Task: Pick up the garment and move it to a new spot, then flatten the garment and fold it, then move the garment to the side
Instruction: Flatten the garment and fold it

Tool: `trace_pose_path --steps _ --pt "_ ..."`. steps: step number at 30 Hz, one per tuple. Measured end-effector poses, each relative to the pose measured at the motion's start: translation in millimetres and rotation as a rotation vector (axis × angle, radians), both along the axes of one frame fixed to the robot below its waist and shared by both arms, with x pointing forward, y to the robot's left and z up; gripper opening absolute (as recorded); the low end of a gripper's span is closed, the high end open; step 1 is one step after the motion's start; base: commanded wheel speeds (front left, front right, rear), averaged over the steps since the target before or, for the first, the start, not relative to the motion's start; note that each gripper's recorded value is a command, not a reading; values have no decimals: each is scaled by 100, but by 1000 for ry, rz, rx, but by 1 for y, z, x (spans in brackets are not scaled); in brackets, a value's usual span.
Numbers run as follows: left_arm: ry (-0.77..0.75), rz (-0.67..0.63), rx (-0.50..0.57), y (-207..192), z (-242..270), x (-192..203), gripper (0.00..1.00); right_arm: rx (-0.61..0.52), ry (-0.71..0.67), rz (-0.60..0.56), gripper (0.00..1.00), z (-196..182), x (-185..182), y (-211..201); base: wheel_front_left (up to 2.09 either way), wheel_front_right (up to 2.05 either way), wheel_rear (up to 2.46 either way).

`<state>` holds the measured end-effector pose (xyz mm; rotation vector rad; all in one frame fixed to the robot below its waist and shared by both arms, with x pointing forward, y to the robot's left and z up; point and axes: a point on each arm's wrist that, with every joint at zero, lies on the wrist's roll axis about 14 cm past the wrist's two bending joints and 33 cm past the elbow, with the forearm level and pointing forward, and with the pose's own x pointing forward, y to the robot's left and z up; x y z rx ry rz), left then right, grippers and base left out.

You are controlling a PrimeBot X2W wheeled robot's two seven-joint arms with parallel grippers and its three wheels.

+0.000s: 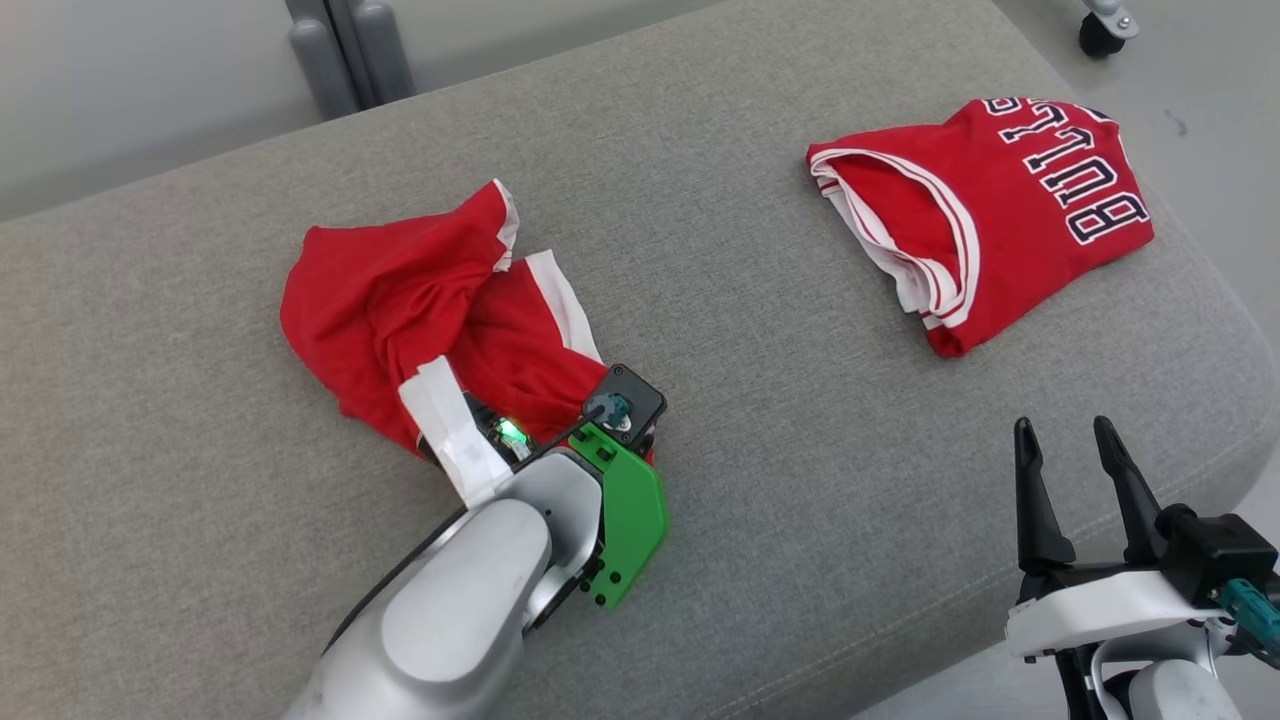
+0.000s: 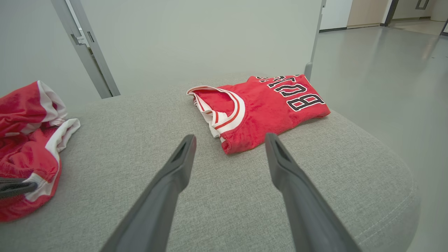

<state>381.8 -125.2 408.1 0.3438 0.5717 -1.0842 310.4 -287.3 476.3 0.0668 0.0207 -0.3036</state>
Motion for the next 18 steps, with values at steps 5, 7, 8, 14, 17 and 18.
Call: trace_pose_path --steps 5,7,8,14,17,18 --pt "0 114 -195 -1 40 21 0 -1 -5 11 100 1 5 2 0 0 0" --pt "-10 153 -282 0 64 31 0 -2 -4 16 100 0 7 3 0 0 0" --pt "-22 164 -321 0 77 36 0 -3 -3 23 100 -1 9 4 0 0 0" --pt "-273 228 -475 25 181 93 0 -3 -13 77 100 1 25 18 0 0 0" --pt "-393 254 -511 37 220 119 0 -10 -34 101 100 8 36 25 0 0 0" --pt "-425 261 -527 40 232 127 0 -13 -42 101 100 10 38 24 0 0 0"
